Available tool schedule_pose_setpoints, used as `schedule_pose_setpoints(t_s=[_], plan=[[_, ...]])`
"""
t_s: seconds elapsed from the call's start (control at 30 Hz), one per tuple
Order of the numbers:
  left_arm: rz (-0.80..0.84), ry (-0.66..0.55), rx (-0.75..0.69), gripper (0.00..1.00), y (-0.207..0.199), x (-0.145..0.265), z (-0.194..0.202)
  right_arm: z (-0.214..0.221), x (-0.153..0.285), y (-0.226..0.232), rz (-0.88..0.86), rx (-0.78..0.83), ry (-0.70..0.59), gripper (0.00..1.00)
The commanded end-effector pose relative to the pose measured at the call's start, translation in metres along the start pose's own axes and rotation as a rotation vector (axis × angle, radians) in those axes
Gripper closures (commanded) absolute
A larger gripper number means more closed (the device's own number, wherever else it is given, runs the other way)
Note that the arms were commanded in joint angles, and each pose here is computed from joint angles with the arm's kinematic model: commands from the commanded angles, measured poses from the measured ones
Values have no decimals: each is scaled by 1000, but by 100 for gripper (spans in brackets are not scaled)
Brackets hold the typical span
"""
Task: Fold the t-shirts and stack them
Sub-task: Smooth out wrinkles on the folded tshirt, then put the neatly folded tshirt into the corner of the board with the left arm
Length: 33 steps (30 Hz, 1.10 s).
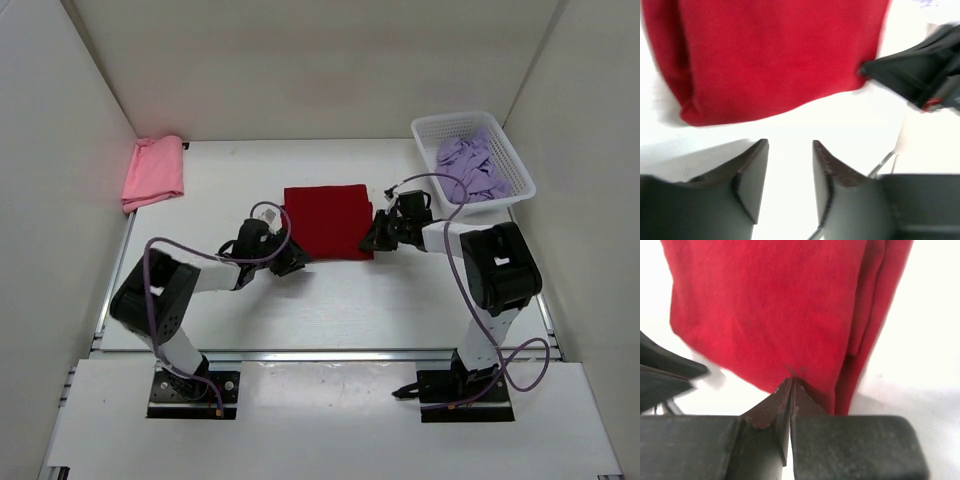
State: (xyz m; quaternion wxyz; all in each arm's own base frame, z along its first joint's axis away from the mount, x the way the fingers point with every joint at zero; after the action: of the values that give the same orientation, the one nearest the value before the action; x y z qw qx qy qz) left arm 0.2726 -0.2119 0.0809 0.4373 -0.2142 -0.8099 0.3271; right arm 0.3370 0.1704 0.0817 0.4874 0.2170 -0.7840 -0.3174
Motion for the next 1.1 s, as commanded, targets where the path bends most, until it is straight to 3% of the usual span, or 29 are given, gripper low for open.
schedule_pose_setpoints(t_s=[0.0,0.07,0.1,0.17,0.3,0.57,0.6,0.63,0.67,0.77,0.83,0.93,1.07], plan=[[42,-196,-71,42,-25,33,-41,-10,22,26,-127,76,-51,100],[-29,-245,-65,32,-9,44,-56,-10,29,36,-170,77,-54,94],[-45,-260,-77,18,-4,46,-61,-9,35,39,-179,85,-69,91],[-110,-273,-47,2,18,45,-73,-8,43,47,-183,105,-97,80],[-106,-251,-95,1,24,27,-97,3,57,59,-208,137,-119,69],[-106,-73,-145,1,39,-45,-104,25,78,58,-235,148,-151,68],[-103,-53,-153,4,39,-57,-99,28,79,58,-240,147,-151,68],[-96,-24,-147,14,42,-67,-91,28,82,57,-244,144,-158,69],[-68,-23,-145,39,36,-72,-93,26,85,58,-252,150,-176,69],[-1,-16,-132,83,20,-96,-92,27,90,56,-254,146,-187,68],[17,-14,-146,97,8,-107,-96,32,93,50,-244,134,-185,69],[75,-90,-209,100,-38,-112,-139,35,104,44,-262,108,-208,69],[81,-164,-225,100,-60,-98,-199,42,116,36,-323,63,-222,69]])
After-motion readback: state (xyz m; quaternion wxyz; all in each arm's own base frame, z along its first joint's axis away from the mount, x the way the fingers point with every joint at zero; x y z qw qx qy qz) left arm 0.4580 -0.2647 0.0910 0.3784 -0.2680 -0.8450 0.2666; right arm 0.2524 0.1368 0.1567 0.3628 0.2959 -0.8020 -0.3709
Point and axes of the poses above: each gripper's point midway between its finger pads, its own x axis back along the fingers, its own y axis along the line the jaws close on, z = x × y, the point moved 7 cm from there along x, back along the fingers, and after that the axes turned 8 degrees about -x, right-handed, at the moved point
